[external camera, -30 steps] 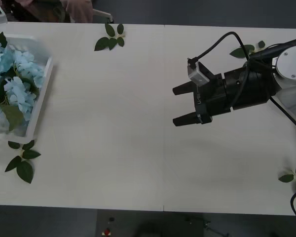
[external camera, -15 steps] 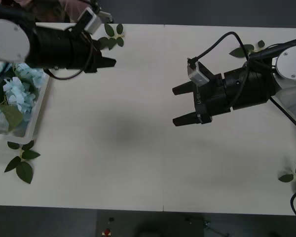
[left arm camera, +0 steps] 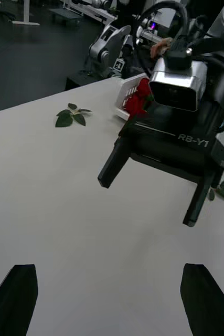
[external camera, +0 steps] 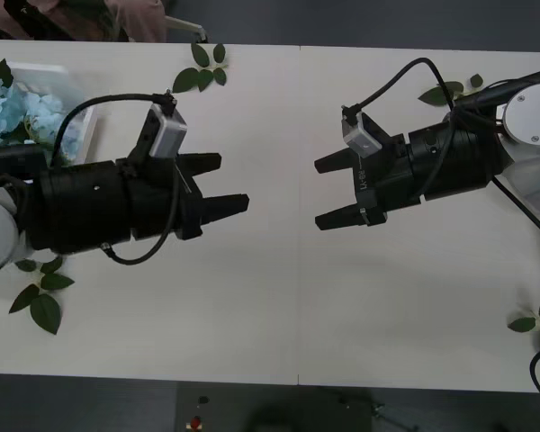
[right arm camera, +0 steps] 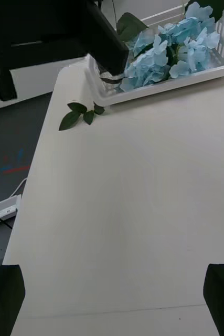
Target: Put the red flowers into the right box and the blue flowers into the left box
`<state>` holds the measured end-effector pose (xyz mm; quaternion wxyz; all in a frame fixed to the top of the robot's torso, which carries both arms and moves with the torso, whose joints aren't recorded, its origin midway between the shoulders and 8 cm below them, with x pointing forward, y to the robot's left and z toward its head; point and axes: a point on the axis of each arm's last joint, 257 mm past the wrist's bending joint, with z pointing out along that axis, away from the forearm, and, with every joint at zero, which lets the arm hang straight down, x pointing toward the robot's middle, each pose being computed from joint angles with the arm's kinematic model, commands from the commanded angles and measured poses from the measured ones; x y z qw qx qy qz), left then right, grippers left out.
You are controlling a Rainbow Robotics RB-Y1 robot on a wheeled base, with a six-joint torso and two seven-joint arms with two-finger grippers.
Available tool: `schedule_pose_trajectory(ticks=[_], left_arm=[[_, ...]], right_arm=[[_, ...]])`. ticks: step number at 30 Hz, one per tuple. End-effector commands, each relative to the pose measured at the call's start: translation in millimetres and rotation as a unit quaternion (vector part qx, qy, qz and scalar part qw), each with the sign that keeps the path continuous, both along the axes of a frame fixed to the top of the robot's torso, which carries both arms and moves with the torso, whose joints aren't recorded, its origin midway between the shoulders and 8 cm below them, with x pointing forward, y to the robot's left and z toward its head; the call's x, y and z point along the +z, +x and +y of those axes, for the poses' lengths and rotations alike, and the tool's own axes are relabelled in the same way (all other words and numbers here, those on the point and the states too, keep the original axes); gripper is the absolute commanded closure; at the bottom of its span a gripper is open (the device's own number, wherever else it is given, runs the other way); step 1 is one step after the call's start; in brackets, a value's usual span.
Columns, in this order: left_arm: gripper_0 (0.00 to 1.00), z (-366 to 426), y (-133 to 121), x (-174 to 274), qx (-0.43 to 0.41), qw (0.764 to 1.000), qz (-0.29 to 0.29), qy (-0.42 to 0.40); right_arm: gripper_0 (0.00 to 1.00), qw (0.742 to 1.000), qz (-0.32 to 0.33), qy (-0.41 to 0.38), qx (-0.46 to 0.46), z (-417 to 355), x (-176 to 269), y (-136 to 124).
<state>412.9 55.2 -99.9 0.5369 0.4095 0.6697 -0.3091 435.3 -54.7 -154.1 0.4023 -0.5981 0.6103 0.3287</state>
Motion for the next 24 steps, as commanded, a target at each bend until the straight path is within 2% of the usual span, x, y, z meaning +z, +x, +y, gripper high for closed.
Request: schedule_pose_trajectory(ticks=[1, 4, 8, 24], left_arm=[[0.21, -1.9, 9.3, 42.7, -0.012, 0.998, -0.060, 0.018], [0.21, -4.9, 5.8, 42.5, -0.018, 0.998, -0.061, 0.020], [0.21, -19.3, -5.5, 28.7, -0.033, 0.999, -0.036, 0.007], [0.21, -19.3, -5.5, 28.7, -0.033, 0.999, -0.036, 0.007]], right_arm=[[0.00, 1.000, -0.017, 0.007, 0.009, 11.4, 16.7, 1.6], [0.00, 1.000, -0.017, 0.007, 0.009, 11.4, 16.7, 1.6], [0.00, 1.000, -0.017, 0.007, 0.009, 11.4, 16.7, 1.6], [0.00, 1.000, -0.017, 0.007, 0.009, 11.4, 16.7, 1.6]])
